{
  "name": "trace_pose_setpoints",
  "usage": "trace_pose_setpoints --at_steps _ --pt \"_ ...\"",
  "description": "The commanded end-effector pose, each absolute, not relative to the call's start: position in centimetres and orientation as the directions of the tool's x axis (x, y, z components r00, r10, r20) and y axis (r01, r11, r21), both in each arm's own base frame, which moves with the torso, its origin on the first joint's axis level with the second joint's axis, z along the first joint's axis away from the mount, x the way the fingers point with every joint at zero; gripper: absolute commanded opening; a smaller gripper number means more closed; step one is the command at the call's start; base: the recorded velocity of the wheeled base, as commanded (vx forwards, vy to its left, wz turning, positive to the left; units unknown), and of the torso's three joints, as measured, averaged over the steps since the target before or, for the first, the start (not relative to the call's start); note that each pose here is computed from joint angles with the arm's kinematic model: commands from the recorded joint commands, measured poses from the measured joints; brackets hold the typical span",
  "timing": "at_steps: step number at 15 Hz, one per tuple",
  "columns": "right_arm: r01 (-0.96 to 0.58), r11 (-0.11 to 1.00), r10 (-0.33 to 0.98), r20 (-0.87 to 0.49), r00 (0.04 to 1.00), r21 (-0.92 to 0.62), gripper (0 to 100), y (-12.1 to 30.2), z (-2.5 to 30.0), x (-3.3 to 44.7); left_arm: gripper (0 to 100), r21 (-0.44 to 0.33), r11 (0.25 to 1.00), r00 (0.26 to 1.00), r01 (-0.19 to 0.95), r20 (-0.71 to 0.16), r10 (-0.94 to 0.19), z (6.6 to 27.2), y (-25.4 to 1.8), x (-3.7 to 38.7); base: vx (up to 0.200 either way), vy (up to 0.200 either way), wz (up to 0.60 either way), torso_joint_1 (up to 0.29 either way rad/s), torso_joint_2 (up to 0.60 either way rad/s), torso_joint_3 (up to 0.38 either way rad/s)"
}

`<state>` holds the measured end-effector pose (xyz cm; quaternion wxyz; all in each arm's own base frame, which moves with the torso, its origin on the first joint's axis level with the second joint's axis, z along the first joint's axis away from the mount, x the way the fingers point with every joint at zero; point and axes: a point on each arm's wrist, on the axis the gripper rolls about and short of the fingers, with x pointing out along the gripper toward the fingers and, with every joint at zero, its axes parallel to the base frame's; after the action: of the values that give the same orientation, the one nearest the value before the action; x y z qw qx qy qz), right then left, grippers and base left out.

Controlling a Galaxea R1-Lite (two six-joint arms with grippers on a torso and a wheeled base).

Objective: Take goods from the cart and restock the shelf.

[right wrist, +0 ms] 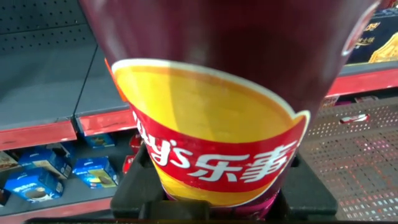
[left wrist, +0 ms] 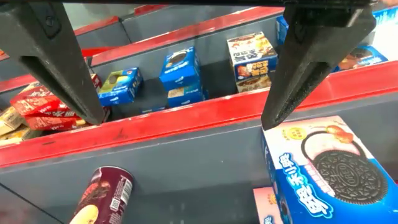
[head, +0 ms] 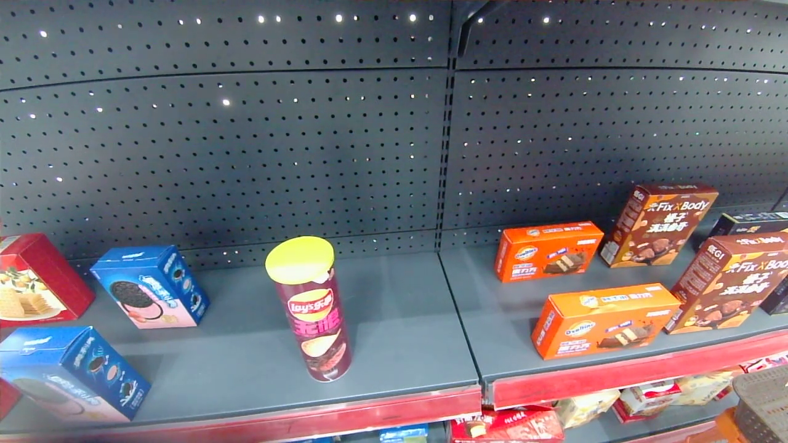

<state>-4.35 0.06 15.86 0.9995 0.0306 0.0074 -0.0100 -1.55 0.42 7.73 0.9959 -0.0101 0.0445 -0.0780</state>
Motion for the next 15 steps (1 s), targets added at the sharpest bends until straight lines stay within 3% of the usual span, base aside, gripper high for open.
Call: trace_pose_setpoints --at_steps 1,3,8,15 --pt "0.022 0.998 -0.021 -0.006 1.0 0.061 0 0.1 16.2 -4.5 100 -0.024 0.987 0.982 0.161 -0.095 -0.162 7.7 0.4 -1.5 0.0 0.0 0.0 0.0 0.0 0.0" --pt "0.026 0.998 -0.026 -0.005 1.0 0.061 0 0.1 16.2 -4.5 100 -0.024 0.987 0.982 0.159 -0.095 -0.161 7.7 0.4 -1.5 0.0 0.0 0.0 0.0 0.0 0.0" --pt "-0.05 0.997 0.049 0.017 0.999 0.056 0 0.0 19.9 -3.9 100 -0.024 0.987 0.983 0.158 -0.093 -0.159 7.7 0.4 -1.5 0.0 0.0 0.0 0.0 0.0 0.0" --pt "-0.382 0.922 0.384 -0.023 0.923 0.065 0 0.7 23.8 -0.6 100 -0.024 0.987 0.983 0.156 -0.095 -0.158 7.7 0.4 -1.5 0.0 0.0 0.0 0.0 0.0 0.0"
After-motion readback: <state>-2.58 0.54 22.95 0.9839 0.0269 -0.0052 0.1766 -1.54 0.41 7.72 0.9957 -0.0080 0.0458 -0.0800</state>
